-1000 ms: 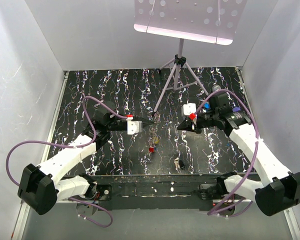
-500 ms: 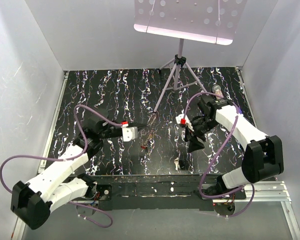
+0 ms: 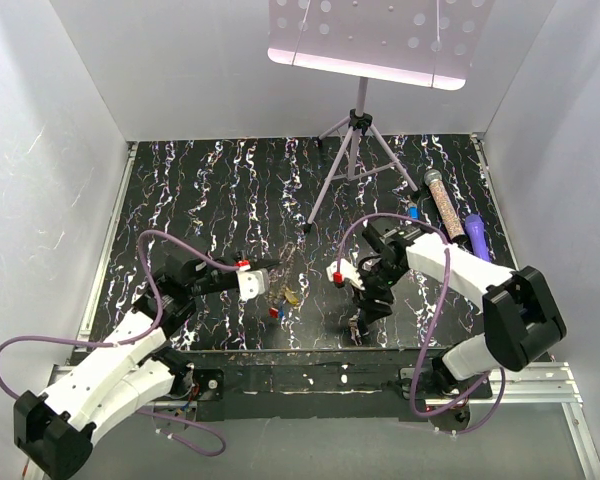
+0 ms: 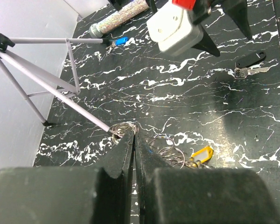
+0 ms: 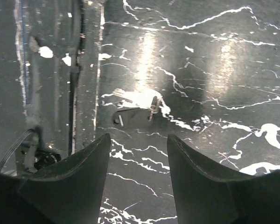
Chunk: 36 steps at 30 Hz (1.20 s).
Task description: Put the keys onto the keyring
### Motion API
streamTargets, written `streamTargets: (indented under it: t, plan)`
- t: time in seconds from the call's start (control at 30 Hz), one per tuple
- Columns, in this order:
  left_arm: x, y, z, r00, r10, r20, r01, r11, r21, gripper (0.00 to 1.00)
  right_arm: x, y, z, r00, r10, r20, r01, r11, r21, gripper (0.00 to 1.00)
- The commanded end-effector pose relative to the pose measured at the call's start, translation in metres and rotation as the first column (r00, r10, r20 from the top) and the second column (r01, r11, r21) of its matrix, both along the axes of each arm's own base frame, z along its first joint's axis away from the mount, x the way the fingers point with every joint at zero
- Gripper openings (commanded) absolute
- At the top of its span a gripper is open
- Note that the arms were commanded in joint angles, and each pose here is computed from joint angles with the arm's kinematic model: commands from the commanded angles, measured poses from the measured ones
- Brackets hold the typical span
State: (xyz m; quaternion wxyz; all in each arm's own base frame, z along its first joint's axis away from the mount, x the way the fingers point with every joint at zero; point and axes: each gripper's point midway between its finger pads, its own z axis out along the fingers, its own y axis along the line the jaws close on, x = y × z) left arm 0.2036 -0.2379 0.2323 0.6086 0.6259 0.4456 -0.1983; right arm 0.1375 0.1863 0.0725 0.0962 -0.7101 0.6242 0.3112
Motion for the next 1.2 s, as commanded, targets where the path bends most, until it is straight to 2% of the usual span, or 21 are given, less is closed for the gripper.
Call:
streamTargets:
  t: [0.0,0.5,1.17]
  plan:
    - [0.000,0.006,0.018,0.997,0.023,0.079,-0.022,1.000,-0.019,0.00,0.022,0.010,-0.013,0.996,-0.054,0.066,0.056,0.998,-0.039,0.59]
    - [-0.004,0.016,0.023,0.992,0.058,0.112,-0.056,0.998,-0.020,0.00,-0.006,0.005,-0.045,0.999,-0.026,0.045,0.033,0.988,-0.151,0.51]
    - [-0.008,0.016,0.022,0.994,0.047,0.099,-0.045,0.999,-0.021,0.00,0.000,0.007,-0.051,0.990,-0.087,0.107,0.101,0.985,-0.137,0.41]
